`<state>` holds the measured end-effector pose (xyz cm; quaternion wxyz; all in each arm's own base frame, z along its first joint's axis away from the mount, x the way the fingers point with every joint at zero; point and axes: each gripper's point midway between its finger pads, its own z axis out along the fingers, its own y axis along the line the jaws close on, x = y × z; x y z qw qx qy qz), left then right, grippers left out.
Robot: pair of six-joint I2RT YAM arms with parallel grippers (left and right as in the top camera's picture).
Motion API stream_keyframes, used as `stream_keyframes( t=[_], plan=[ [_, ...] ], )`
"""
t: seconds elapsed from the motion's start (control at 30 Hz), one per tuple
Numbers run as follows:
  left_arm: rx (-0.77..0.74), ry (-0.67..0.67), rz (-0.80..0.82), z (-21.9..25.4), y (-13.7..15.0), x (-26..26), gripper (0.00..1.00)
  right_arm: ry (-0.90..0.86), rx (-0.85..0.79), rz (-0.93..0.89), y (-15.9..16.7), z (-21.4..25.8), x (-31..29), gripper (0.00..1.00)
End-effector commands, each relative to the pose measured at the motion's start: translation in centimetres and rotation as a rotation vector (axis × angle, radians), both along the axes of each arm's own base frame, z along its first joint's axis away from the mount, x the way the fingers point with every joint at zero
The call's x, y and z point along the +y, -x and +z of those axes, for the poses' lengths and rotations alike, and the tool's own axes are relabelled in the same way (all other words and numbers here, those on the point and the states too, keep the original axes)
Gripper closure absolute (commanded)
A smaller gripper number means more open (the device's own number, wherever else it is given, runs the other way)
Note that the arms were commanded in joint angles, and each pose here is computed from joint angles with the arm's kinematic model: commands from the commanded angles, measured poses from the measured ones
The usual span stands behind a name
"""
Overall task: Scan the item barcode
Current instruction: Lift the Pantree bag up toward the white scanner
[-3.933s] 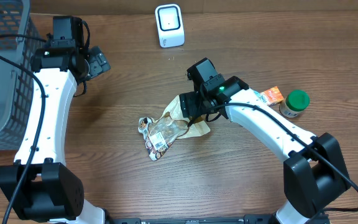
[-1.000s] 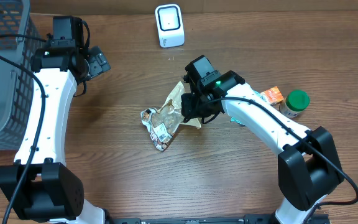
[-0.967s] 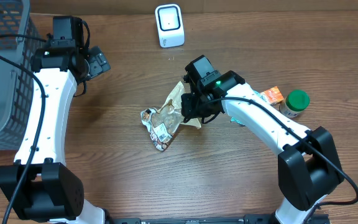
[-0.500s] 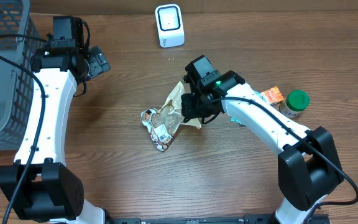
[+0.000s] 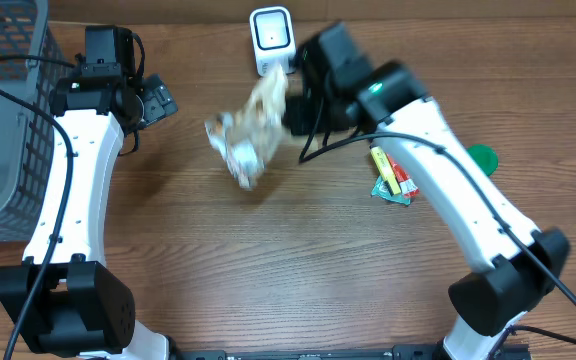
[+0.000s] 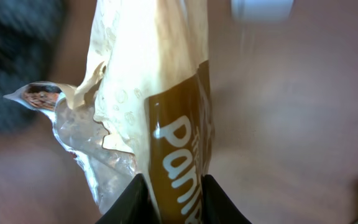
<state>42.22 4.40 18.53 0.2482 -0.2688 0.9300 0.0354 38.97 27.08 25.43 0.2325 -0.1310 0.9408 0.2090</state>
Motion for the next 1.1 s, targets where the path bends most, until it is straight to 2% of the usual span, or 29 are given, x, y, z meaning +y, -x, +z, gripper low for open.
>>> stream_keyframes(
  t=[0.0, 0.17, 0.27, 0.4, 0.57, 0.87, 1.07],
  plan=[
    [-0.011, -0.012, -0.016, 0.6, -0.1, 0.1, 0.0, -0.031, -0.244, -0.067, -2.3, 8.3, -1.6, 0.96],
    [-0.011, -0.012, -0.016, 0.6, -0.1, 0.1, 0.0, -0.064, -0.473, -0.177, -5.9, 13.1, -2.1, 0.96],
    [-0.011, -0.012, -0.016, 0.6, -0.1, 0.1, 0.0, -0.029, -0.569, -0.266, -8.0, 14.3, -3.2, 0.96],
    [-0.011, -0.012, -0.016, 0.6, -0.1, 0.1, 0.0, 0.066, -0.684, -0.285, -10.6, 14.3, -3.6, 0.96],
    [-0.011, -0.012, -0.016, 0.6, -0.1, 0.1, 0.0, 0.147, -0.741, -0.343, -14.2, 11.9, -3.5, 0.96],
    [-0.011, -0.012, -0.016, 0.6, -0.1, 0.1, 0.0, 0.457, -0.88, -0.385, -21.2, 4.6, -3.5, 0.96],
    [-0.011, -0.012, -0.016, 0.6, -0.1, 0.1, 0.0, 0.678, -1.009, -0.317, -24.4, 1.4, -2.9, 0.96]
  ],
)
